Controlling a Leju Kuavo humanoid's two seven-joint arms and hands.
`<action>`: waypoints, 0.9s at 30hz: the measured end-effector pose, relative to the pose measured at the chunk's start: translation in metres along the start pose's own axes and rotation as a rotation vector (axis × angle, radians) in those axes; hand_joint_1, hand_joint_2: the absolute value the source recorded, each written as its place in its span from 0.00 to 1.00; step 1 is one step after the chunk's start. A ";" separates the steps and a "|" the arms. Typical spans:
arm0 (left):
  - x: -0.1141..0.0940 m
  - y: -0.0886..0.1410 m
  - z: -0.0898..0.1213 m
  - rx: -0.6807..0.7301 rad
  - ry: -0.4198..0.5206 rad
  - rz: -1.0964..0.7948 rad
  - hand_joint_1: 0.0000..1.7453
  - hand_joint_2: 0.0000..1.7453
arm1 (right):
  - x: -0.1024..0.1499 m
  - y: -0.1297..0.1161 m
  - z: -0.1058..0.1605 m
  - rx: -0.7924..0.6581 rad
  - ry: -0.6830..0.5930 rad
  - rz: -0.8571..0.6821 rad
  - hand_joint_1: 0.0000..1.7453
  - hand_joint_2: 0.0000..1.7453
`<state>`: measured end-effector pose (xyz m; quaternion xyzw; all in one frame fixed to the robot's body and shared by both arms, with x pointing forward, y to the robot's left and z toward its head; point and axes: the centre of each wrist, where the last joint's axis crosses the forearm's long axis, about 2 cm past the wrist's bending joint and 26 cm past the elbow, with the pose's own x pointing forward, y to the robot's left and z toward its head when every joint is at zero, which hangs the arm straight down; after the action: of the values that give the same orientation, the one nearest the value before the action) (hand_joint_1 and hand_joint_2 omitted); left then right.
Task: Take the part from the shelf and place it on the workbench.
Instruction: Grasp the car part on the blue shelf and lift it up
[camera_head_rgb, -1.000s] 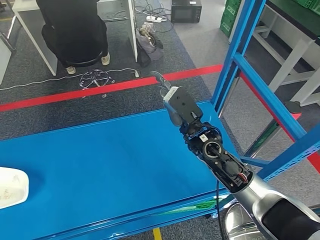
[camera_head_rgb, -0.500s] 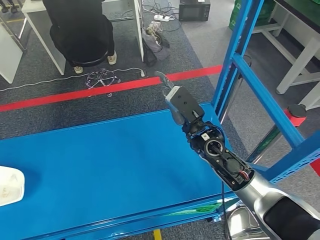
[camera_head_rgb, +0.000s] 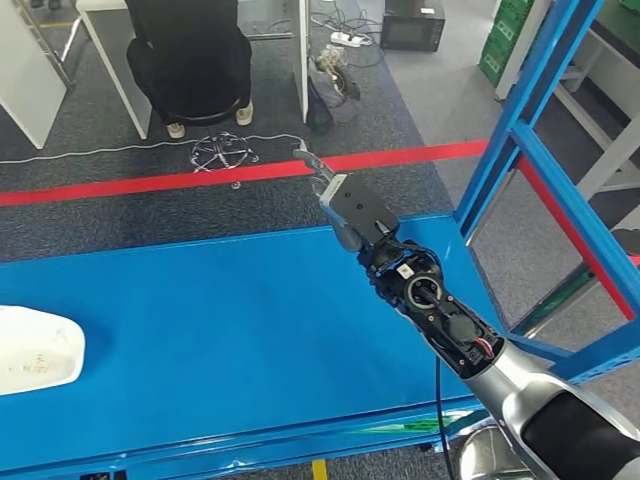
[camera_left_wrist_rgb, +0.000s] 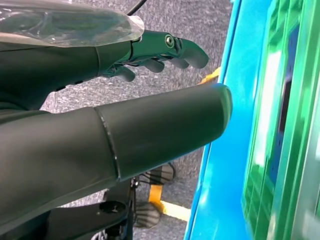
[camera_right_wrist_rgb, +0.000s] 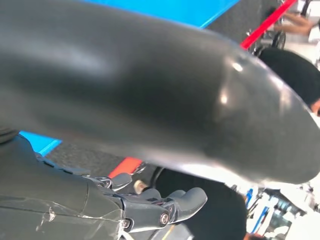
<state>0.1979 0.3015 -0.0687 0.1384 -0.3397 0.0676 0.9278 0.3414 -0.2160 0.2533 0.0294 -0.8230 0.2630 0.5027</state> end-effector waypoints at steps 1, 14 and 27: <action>0.000 0.000 0.000 0.000 0.000 0.000 0.00 0.00 | -0.001 0.000 -0.001 0.004 0.004 0.002 0.00 0.00; -0.003 0.003 0.000 0.005 0.004 0.000 0.00 0.00 | -0.004 -0.005 -0.009 0.025 0.026 0.019 0.00 0.00; -0.006 0.006 0.000 0.009 -0.002 0.001 0.00 0.00 | -0.007 -0.003 -0.011 0.046 0.039 0.026 0.00 0.00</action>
<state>0.1922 0.3070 -0.0710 0.1423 -0.3403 0.0693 0.9269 0.3548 -0.2152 0.2523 0.0250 -0.8070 0.2888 0.5145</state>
